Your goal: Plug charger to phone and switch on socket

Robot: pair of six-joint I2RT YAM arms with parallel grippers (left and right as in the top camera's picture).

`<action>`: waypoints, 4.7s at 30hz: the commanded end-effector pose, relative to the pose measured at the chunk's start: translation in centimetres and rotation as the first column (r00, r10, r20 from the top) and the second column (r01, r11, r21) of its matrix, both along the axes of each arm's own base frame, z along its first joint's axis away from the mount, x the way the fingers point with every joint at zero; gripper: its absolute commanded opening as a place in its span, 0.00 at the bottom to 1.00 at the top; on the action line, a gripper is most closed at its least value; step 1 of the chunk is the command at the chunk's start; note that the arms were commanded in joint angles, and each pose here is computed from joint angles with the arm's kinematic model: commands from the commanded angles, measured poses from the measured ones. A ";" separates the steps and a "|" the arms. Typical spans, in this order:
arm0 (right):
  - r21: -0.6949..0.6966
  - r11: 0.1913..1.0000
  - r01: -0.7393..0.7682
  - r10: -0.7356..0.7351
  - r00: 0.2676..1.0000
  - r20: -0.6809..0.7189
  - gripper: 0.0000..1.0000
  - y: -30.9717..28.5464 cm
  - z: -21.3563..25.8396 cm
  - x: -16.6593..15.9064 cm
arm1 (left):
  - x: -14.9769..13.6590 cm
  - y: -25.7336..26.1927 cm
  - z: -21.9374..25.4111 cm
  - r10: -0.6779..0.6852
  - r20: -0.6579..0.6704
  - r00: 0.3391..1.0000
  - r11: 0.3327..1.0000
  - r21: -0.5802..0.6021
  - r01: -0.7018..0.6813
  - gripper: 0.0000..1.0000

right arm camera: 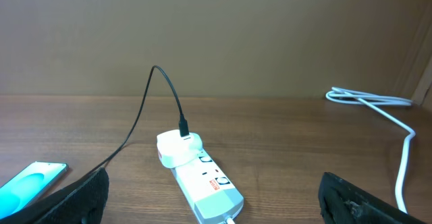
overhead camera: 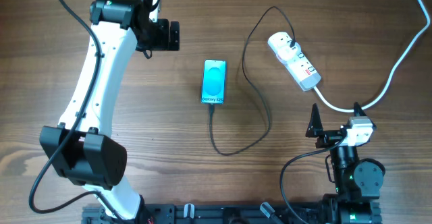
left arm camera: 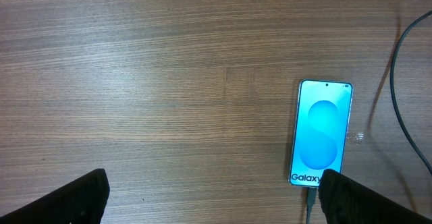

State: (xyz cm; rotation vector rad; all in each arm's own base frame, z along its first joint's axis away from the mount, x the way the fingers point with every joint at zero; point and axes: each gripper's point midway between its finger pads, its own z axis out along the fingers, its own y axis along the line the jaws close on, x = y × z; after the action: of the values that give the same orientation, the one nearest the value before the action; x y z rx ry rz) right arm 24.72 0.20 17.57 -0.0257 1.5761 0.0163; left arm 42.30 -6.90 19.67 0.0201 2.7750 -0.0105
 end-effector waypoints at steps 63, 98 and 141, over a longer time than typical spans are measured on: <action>-0.017 1.000 0.021 -0.021 1.000 0.009 1.00 -0.4 0.0 0.0 | -5.8 -1.5 5.5 -0.072 0.097 0.993 0.997 -0.034 0.076 1.00; -0.017 1.000 0.021 -0.021 1.000 0.009 1.00 -0.4 0.0 0.0 | -18.9 5.5 4.1 0.112 0.735 0.668 0.990 -0.143 -0.009 1.00; -0.017 1.000 0.021 -0.021 1.000 0.009 1.00 -0.4 0.0 0.0 | -20.2 4.4 6.2 0.099 0.792 0.602 0.980 -0.182 0.077 1.00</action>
State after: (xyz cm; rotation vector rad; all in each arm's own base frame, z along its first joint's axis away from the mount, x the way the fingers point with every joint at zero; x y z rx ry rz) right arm 24.74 0.15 17.35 -0.0235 1.5796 0.0143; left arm 22.22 -2.03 26.08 -0.0621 1.8337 -0.1957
